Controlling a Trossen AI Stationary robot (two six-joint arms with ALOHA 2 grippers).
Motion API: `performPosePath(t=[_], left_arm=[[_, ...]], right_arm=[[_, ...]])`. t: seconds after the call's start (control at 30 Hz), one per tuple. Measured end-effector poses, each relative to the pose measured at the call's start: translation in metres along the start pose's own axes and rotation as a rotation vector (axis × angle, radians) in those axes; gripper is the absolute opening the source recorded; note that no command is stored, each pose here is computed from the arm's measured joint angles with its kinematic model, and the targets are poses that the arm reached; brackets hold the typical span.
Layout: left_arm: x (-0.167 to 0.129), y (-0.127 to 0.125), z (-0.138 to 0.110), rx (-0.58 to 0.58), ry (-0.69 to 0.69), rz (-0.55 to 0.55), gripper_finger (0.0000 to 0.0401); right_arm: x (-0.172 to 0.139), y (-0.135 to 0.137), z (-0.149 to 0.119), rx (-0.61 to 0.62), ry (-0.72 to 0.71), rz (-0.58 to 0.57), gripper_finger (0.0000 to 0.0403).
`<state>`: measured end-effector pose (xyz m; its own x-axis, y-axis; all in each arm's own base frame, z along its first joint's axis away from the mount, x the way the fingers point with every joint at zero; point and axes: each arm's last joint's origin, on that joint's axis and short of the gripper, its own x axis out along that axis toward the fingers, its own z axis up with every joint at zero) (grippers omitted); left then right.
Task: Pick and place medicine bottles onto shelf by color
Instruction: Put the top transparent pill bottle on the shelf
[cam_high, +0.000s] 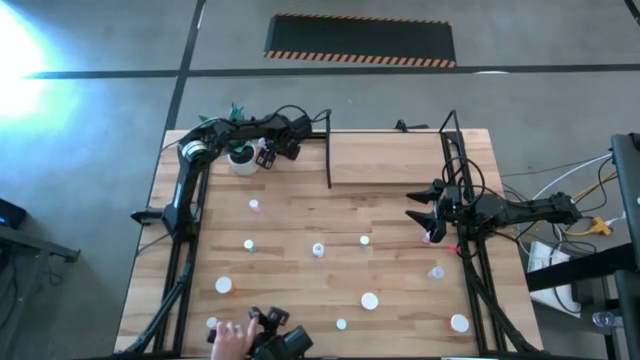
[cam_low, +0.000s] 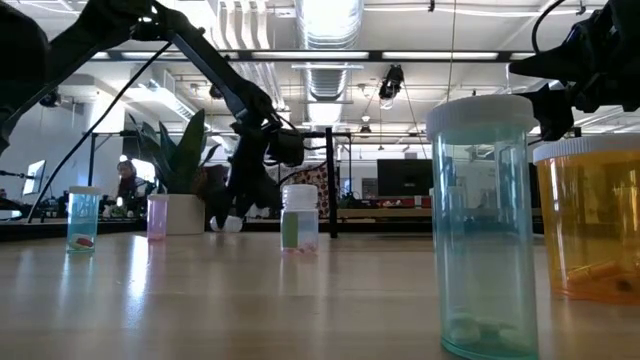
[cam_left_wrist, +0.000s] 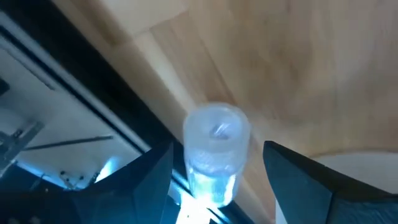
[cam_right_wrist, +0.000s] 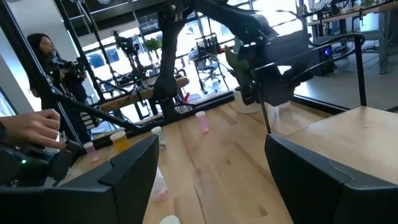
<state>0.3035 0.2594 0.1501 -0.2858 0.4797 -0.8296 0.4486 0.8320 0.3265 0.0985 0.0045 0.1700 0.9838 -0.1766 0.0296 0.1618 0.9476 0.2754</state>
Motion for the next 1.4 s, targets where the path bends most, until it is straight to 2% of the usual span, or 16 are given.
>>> performPosePath(t=[0.2, 0.4, 0.53, 0.67, 0.77, 0.93, 1.2, 1.27, 1.4], left_arm=[[0.002, 0.001, 0.002, -0.015, -0.015, 0.027, 0.0217], [0.002, 0.002, 0.002, -0.022, -0.019, 0.029, 0.0152], [0.001, 0.002, 0.004, -0.070, -0.028, 0.035, 0.0111], [-0.006, 0.001, 0.004, -0.136, -0.061, 0.029, 0.0109], [-0.023, 0.000, -0.001, -0.193, -0.119, 0.032, 0.0109], [-0.072, -0.002, -0.020, -0.338, -0.330, 0.026, 0.0111], [-0.168, -0.022, -0.078, -0.619, -0.694, 0.076, 0.0114], [-0.196, -0.028, -0.091, -0.698, -0.837, 0.094, 0.0114], [-0.250, -0.037, -0.104, -0.806, -1.293, 0.040, 0.0114]], right_arm=[[0.000, 0.000, 0.000, 0.000, 0.000, 0.000, 0.0283], [0.000, 0.000, 0.000, 0.000, 0.000, 0.000, 0.0283], [0.000, 0.000, 0.000, 0.000, 0.000, 0.000, 0.0283], [0.000, 0.000, 0.000, 0.000, 0.000, 0.000, 0.0283], [0.000, 0.000, 0.000, 0.000, 0.000, 0.000, 0.0283], [0.000, 0.000, 0.000, 0.000, 0.000, 0.000, 0.0283], [0.000, 0.000, 0.000, 0.000, 0.000, 0.000, 0.0283], [0.000, 0.000, 0.000, 0.000, -0.001, 0.000, 0.0283], [0.000, 0.000, 0.000, 0.000, -0.001, 0.000, 0.0283]])
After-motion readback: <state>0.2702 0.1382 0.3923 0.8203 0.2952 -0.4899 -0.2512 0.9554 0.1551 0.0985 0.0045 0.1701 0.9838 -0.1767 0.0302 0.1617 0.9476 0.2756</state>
